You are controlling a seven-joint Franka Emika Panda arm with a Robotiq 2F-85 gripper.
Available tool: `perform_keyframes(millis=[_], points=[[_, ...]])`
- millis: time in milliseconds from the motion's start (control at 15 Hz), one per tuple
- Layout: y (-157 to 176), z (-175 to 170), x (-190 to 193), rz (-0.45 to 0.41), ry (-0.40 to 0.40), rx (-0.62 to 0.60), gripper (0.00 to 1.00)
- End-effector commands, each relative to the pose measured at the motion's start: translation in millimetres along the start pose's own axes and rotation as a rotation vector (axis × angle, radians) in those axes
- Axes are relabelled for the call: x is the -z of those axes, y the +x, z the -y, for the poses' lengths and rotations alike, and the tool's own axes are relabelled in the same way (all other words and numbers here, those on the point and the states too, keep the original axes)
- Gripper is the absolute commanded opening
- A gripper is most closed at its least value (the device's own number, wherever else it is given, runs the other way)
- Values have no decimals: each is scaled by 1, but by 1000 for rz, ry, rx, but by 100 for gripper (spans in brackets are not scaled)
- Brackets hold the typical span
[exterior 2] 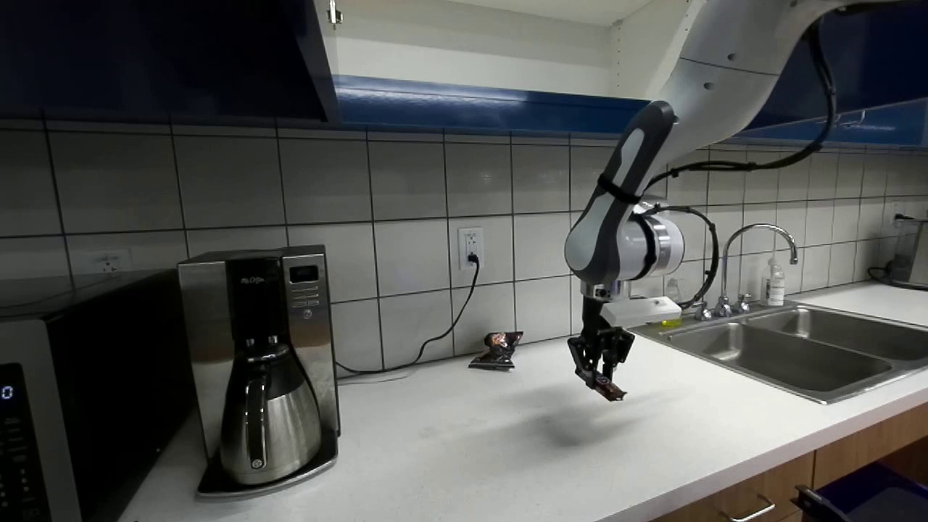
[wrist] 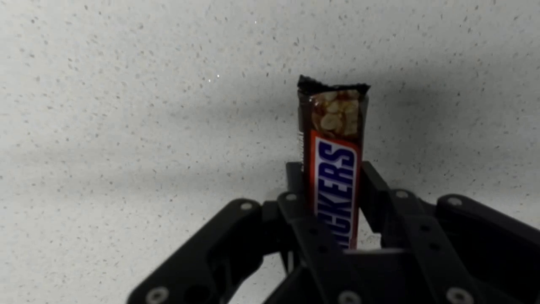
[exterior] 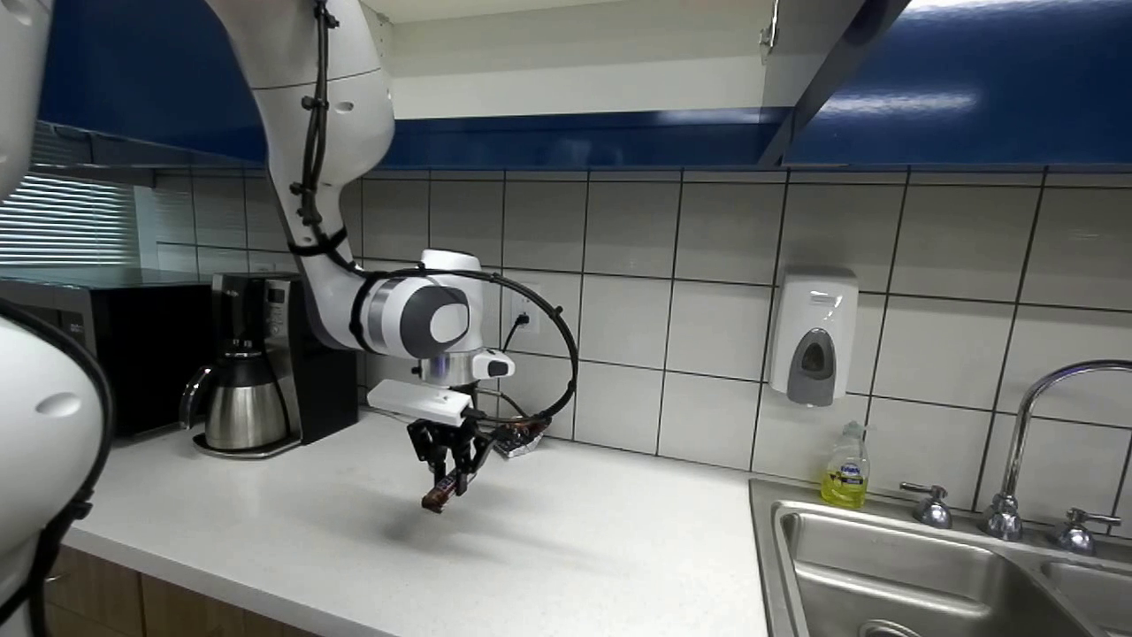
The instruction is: Put the packet closest to you in the top cabinet
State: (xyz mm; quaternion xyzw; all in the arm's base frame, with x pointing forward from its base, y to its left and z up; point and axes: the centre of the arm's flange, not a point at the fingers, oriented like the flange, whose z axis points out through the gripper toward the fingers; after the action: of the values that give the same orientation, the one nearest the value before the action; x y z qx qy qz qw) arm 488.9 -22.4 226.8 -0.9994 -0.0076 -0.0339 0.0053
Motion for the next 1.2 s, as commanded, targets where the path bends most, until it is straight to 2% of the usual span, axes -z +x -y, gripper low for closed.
perform_keyframes(millis=[0,467,933,1133], points=[[-42,3,26,-22,0,34,11],[-81,4,58,-49,1,38,11],[-117,7,110,-150,8,43,11],[-117,7,143,-229,6,35,11]])
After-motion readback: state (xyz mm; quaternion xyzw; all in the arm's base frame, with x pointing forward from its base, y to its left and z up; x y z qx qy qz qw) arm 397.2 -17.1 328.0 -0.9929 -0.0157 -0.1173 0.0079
